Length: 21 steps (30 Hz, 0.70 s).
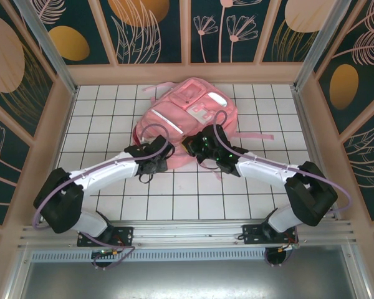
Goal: Pack the student bag
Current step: Zip the student bag at the top-center of the table.
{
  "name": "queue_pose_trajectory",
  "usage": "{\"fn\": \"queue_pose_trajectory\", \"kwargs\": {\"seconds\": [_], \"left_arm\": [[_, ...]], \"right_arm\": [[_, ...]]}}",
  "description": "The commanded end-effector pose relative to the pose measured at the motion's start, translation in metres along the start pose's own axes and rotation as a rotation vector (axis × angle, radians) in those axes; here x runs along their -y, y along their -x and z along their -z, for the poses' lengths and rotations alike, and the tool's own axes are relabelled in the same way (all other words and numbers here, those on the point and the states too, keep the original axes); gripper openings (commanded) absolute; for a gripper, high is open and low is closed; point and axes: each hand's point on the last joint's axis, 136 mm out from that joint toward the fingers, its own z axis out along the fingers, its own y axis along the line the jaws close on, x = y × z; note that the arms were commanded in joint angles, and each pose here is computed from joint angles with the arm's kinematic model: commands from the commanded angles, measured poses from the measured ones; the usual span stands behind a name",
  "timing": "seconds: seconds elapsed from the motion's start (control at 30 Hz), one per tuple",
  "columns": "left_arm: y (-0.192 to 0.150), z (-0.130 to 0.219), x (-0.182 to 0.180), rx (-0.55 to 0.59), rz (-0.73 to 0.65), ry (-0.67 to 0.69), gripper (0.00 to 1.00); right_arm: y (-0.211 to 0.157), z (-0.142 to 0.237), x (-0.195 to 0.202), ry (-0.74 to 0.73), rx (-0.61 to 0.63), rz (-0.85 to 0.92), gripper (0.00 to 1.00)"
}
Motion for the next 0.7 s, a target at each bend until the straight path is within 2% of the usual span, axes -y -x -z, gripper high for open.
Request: {"fn": "queue_pose_trajectory", "kwargs": {"seconds": [0.0,0.1,0.17,0.23,0.37,0.47,0.67], "left_arm": [[0.024,0.021,-0.014,0.123,-0.026,0.002,0.38],[0.036,0.05,0.013,0.168,-0.001,-0.189,0.38],[0.039,0.067,0.029,0.157,0.057,-0.298,0.44],[0.038,0.074,0.041,0.101,0.113,-0.34,0.55],[0.018,0.057,0.054,-0.06,0.18,-0.324,0.66],[0.01,0.045,0.053,-0.111,0.229,-0.256,0.71],[0.005,0.035,0.043,-0.173,0.31,-0.095,0.71]], "right_arm": [[0.012,0.022,-0.07,0.201,0.06,0.05,0.0],[0.011,0.019,-0.068,0.204,0.054,0.046,0.0],[0.011,0.014,-0.064,0.192,0.05,0.041,0.0],[0.012,0.01,-0.062,0.186,0.053,0.04,0.0],[0.014,0.006,-0.067,0.198,0.056,0.033,0.0],[0.016,0.007,-0.073,0.199,0.073,0.042,0.0],[0.023,0.009,-0.074,0.198,0.12,0.032,0.0]]}}
